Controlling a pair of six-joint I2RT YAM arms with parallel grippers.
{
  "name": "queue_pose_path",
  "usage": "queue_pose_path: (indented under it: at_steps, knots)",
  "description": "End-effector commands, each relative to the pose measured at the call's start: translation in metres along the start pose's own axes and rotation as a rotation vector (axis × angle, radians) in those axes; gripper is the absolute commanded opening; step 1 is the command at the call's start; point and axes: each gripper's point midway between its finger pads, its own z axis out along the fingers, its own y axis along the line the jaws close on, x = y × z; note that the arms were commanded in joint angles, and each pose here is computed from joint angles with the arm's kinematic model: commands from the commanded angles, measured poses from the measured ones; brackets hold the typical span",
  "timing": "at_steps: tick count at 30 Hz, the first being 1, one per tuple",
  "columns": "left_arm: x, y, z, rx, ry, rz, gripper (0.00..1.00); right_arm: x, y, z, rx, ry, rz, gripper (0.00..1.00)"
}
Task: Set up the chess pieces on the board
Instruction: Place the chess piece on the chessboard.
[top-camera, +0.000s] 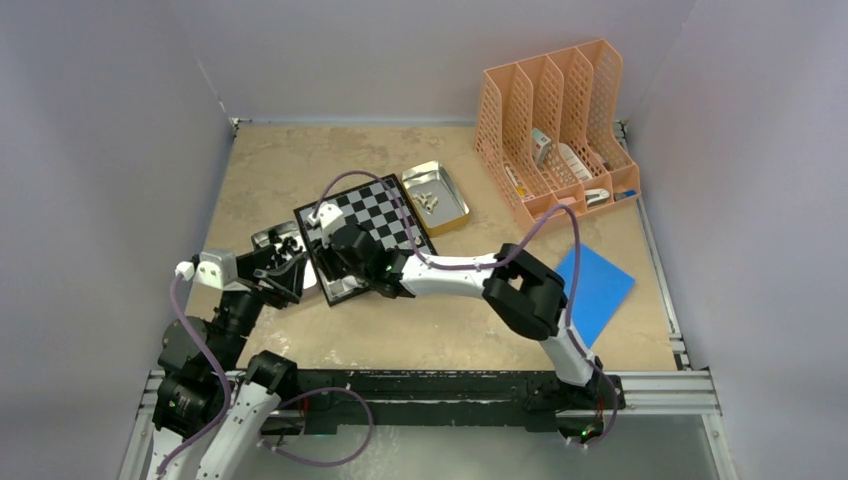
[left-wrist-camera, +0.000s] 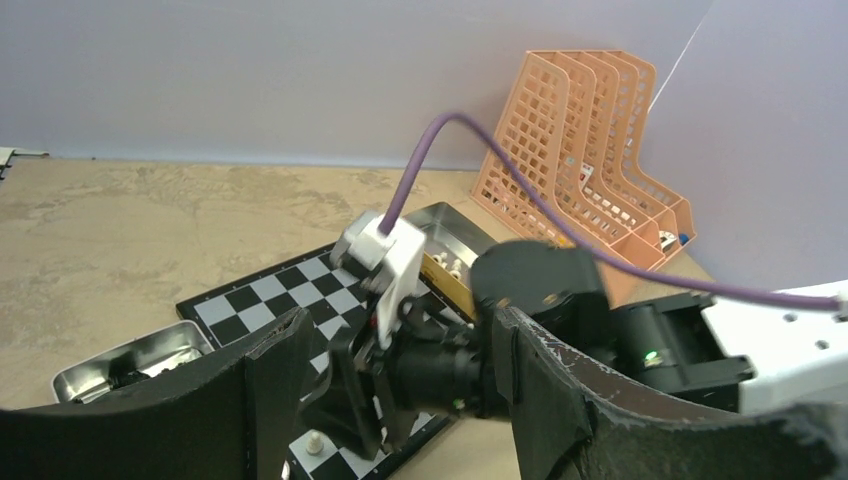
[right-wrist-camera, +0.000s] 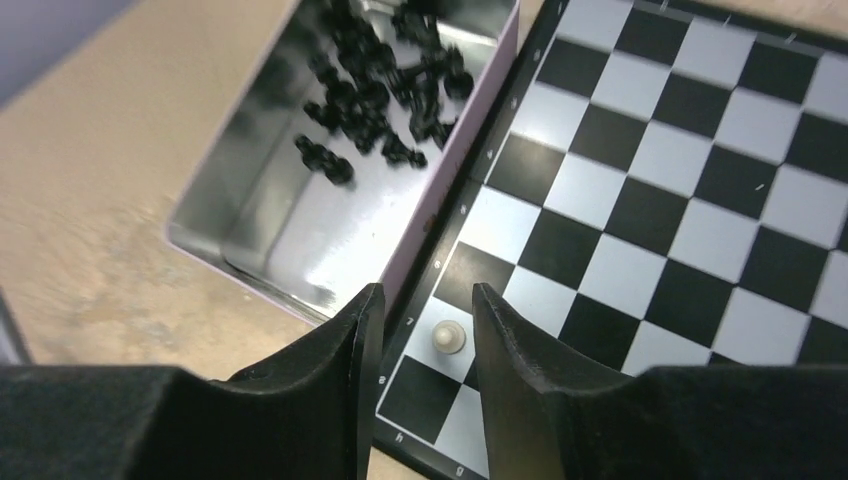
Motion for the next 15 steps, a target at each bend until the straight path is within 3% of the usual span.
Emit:
queue_pose_path:
  at_steps: [1, 8, 15]
  knots:
    - [-0.007, -0.002, 0.001, 0.000, -0.010, -0.015, 0.66, -0.070, -0.001, -0.033, -0.006, -0.141, 0.031, 0.42]
    - [0.011, -0.009, 0.009, 0.034, 0.082, -0.023, 0.69, -0.103, -0.063, -0.059, 0.108, -0.196, 0.090, 0.39]
    - [0.043, -0.014, 0.027, 0.066, 0.237, -0.013, 0.74, -0.106, -0.162, -0.077, 0.346, -0.183, 0.140, 0.34]
